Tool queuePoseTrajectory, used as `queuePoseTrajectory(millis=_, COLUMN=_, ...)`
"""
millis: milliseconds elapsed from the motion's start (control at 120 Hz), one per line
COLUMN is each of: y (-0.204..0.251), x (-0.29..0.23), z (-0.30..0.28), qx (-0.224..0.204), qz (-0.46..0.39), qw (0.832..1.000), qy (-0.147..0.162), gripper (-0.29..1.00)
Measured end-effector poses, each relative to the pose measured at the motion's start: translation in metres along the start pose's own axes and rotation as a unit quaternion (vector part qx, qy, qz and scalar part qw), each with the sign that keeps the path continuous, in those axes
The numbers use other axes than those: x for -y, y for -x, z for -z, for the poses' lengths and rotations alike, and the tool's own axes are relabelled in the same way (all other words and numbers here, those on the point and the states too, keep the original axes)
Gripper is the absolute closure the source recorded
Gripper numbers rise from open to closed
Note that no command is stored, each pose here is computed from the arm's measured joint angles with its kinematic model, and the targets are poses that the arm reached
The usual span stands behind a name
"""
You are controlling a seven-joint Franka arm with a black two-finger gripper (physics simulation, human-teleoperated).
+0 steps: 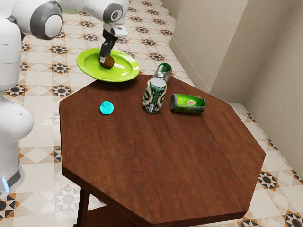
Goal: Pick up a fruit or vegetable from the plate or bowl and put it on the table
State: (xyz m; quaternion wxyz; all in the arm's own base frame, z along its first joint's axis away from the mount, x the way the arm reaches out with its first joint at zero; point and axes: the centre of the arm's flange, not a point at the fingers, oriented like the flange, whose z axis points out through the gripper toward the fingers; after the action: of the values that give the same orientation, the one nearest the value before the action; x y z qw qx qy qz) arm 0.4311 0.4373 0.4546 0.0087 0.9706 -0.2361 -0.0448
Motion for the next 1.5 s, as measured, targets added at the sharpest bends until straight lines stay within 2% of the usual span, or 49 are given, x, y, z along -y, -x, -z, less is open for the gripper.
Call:
queuePoseTrajectory(millis=267, y=-0.002, x=0.001, z=-0.006, qx=-0.002, qz=-0.008, qw=1.0, qy=-0.003, gripper=0.01)
queuePoseTrajectory(millis=375, y=-0.002, x=0.001, z=-0.008, qx=-0.003, qz=-0.008, qw=1.0, qy=-0.004, gripper=0.22)
queuePoseTrajectory(millis=425, y=-0.003, x=0.001, z=-0.009, qx=-0.006, qz=-0.006, qw=1.0, qy=-0.003, gripper=0.28)
queuePoseTrajectory(millis=683, y=-0.004, x=0.001, z=-0.021, qx=-0.028, qz=0.006, qw=1.0, qy=0.0, gripper=0.36)
queuePoseTrajectory(millis=817, y=-0.003, x=-0.001, z=-0.002, qx=-0.036, qz=0.01, qw=0.999, qy=-0.02, gripper=0.38)
queuePoseTrajectory(millis=917, y=0.001, x=-0.017, z=0.05, qx=-0.046, qz=0.013, qw=0.997, qy=-0.06, gripper=0.39)
queuePoseTrajectory(millis=1067, y=-0.02, x=-0.083, z=0.154, qx=-0.057, qz=0.009, qw=0.99, qy=-0.127, gripper=0.38)
queuePoseTrajectory(millis=1158, y=-0.123, x=-0.171, z=0.227, qx=-0.074, qz=-0.073, qw=0.98, qy=-0.167, gripper=0.39)
queuePoseTrajectory(millis=1200, y=-0.162, x=-0.212, z=0.253, qx=-0.086, qz=-0.105, qw=0.975, qy=-0.175, gripper=0.38)
queuePoseTrajectory(millis=1250, y=-0.197, x=-0.256, z=0.274, qx=-0.099, qz=-0.133, qw=0.971, qy=-0.175, gripper=0.38)
queuePoseTrajectory(millis=1333, y=-0.255, x=-0.329, z=0.284, qx=-0.115, qz=-0.185, qw=0.964, qy=-0.156, gripper=0.39)
queuePoseTrajectory(millis=1500, y=-0.335, x=-0.476, z=0.256, qx=-0.112, qz=-0.275, qw=0.95, qy=-0.093, gripper=0.4)
